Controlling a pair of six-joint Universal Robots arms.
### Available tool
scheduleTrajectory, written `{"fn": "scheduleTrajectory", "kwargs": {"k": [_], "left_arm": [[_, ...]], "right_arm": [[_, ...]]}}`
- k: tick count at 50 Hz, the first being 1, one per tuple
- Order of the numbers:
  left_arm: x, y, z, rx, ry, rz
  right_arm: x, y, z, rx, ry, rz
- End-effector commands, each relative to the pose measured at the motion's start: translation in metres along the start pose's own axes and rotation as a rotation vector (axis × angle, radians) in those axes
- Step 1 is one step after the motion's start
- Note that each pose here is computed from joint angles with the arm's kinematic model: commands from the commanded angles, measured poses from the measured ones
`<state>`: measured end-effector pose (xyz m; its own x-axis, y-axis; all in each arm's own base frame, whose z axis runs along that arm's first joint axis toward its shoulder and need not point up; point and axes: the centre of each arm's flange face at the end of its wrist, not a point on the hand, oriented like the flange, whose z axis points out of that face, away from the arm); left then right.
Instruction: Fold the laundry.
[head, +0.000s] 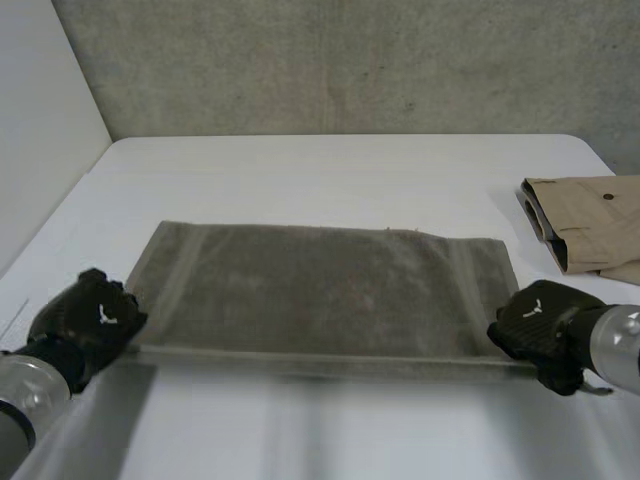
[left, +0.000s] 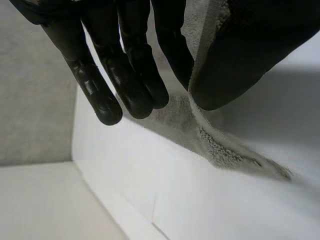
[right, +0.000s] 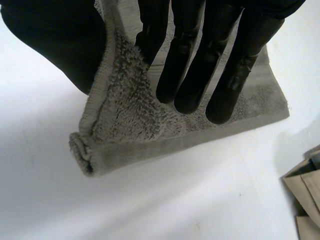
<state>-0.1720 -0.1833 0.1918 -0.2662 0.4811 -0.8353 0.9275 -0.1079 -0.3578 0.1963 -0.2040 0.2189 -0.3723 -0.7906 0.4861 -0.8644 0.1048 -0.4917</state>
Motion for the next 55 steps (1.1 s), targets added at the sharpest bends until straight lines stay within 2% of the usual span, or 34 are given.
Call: {"fn": "scheduleTrajectory", "kwargs": {"k": [1, 6, 14, 19, 27, 34, 39, 44, 47, 49, 53, 55], "left_arm": [[-0.008, 0.001, 0.05, 0.045, -0.051, -0.068], [-0.024, -0.009, 0.092, 0.124, -0.157, -0.093], [-0.035, -0.02, 0.167, 0.199, -0.316, -0.095], [-0.031, -0.031, 0.21, 0.209, -0.372, -0.115], [-0.028, -0.035, 0.254, 0.193, -0.439, -0.15], [-0.027, -0.046, 0.269, 0.212, -0.485, -0.169], [-0.025, -0.059, 0.262, 0.231, -0.482, -0.171], [-0.031, -0.067, 0.244, 0.236, -0.474, -0.203], [-0.046, -0.069, 0.213, 0.253, -0.467, -0.299], [-0.049, -0.068, 0.2, 0.261, -0.457, -0.35], [-0.056, -0.068, 0.166, 0.297, -0.435, -0.484], [-0.053, -0.068, 0.147, 0.331, -0.394, -0.57]], "right_arm": [[0.015, 0.001, 0.028, 0.016, 0.091, -0.021], [0.03, -0.001, 0.061, -0.005, 0.178, -0.032], [0.064, -0.021, 0.113, 0.061, 0.428, -0.072], [0.074, -0.029, 0.139, 0.109, 0.485, -0.09], [0.086, -0.037, 0.181, 0.147, 0.531, -0.1], [0.099, -0.042, 0.2, 0.195, 0.622, -0.096], [0.114, -0.051, 0.188, 0.245, 0.691, -0.077], [0.135, -0.071, 0.143, 0.321, 0.763, -0.011], [0.136, -0.077, 0.105, 0.399, 0.754, 0.128], [0.133, -0.073, 0.094, 0.409, 0.732, 0.189], [0.123, -0.047, 0.07, 0.344, 0.625, 0.323], [0.108, -0.03, 0.064, 0.288, 0.504, 0.382]]}}
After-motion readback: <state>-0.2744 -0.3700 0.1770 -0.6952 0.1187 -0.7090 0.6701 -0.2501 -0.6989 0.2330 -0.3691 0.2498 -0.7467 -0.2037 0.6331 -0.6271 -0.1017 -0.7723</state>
